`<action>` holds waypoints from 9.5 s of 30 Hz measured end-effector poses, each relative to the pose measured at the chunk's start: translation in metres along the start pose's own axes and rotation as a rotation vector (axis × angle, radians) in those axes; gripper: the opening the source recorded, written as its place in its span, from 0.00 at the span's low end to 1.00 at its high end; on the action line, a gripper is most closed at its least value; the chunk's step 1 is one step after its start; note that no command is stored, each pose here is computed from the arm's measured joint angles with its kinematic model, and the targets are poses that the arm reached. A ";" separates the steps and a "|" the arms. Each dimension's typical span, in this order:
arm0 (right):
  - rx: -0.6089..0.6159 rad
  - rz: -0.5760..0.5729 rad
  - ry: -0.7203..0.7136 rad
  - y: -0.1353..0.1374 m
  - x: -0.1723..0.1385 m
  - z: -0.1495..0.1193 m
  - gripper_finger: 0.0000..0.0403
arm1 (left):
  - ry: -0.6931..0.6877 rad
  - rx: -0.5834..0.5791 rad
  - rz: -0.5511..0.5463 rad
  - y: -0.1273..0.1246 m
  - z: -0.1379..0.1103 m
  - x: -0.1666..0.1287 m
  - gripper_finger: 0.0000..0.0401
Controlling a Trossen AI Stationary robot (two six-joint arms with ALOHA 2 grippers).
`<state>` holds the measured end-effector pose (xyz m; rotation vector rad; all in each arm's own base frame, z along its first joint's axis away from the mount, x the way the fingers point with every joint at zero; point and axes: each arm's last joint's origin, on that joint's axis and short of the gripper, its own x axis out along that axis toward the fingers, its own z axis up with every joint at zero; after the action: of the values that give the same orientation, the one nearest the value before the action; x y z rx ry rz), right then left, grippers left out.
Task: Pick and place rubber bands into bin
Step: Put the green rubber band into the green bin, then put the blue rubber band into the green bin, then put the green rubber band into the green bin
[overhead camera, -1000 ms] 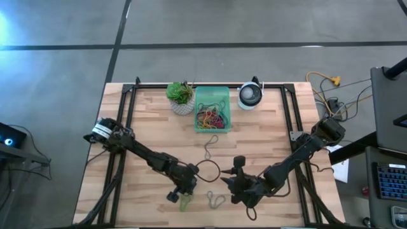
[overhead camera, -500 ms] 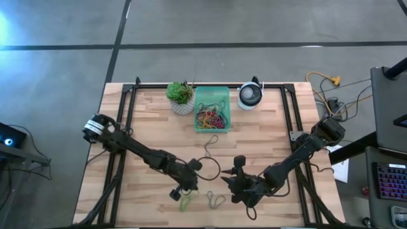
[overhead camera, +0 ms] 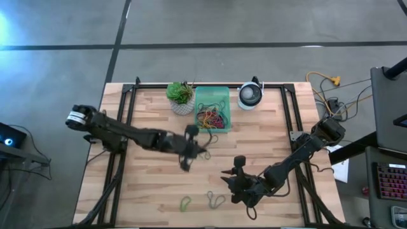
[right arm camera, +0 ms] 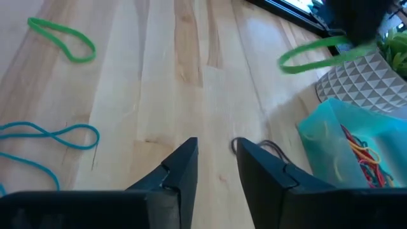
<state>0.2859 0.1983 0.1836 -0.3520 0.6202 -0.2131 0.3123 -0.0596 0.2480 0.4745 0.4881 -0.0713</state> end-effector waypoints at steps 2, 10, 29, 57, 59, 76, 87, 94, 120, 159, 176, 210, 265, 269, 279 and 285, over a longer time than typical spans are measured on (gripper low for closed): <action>0.021 0.000 0.000 0.000 0.000 0.000 0.25 | 0.000 -0.022 0.068 0.018 -0.002 -0.002 0.00; 0.081 0.000 0.000 0.000 0.000 -0.002 0.23 | -0.017 -0.122 0.282 0.077 -0.018 -0.001 0.00; 0.252 0.012 -0.033 0.001 0.001 0.001 0.22 | 0.145 -0.184 0.426 0.127 -0.092 0.061 0.00; 0.248 0.009 -0.022 0.001 0.002 -0.004 0.19 | 0.157 -0.224 0.444 0.131 -0.103 0.082 0.00; 0.248 0.009 -0.022 0.001 0.002 -0.004 0.19 | 0.158 -0.216 0.442 0.130 -0.102 0.082 0.00; 0.213 0.007 -0.020 0.001 0.002 -0.004 0.18 | 0.158 -0.219 0.439 0.129 -0.102 0.082 0.18; 0.094 0.000 -0.017 -0.001 0.004 -0.004 0.19 | 0.293 -0.331 0.319 0.128 -0.104 0.082 0.18; 0.045 -0.008 -0.013 -0.003 0.006 -0.005 0.17 | 0.344 -0.318 0.289 0.134 -0.093 0.078 0.18; 0.070 -0.053 0.019 -0.019 0.022 -0.007 0.17 | 0.093 -0.250 -0.292 0.062 -0.011 -0.045 0.18; 0.086 0.537 0.157 0.038 0.049 -0.029 0.17 | -0.365 -0.131 -0.589 -0.070 -0.060 -0.097 0.18; 0.135 0.518 0.250 0.046 0.072 -0.047 0.15 | -0.363 -0.133 -0.591 -0.071 -0.059 -0.096 0.18; -0.286 -0.147 -0.012 0.019 0.027 -0.005 0.02 | -0.364 -0.133 -0.590 -0.071 -0.059 -0.096 0.18; 0.383 -0.325 0.351 -0.275 0.152 -0.001 0.10 | -0.319 -0.152 -0.602 -0.075 -0.070 -0.093 0.18; 0.387 -0.304 0.352 -0.275 0.152 -0.002 0.21 | -0.315 -0.152 -0.603 -0.075 -0.070 -0.093 0.18; 0.249 -0.170 0.389 -0.251 0.133 0.011 0.39 | -0.163 -0.206 -0.636 -0.087 -0.082 -0.074 0.18; 0.164 -0.077 0.337 -0.213 0.096 0.036 0.38 | -0.004 -0.269 -0.665 -0.103 -0.088 -0.048 0.18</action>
<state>0.3650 -0.0164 0.2420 -0.1815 0.9157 -0.3993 0.2131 -0.1136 0.1591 0.0329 0.6261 -0.6371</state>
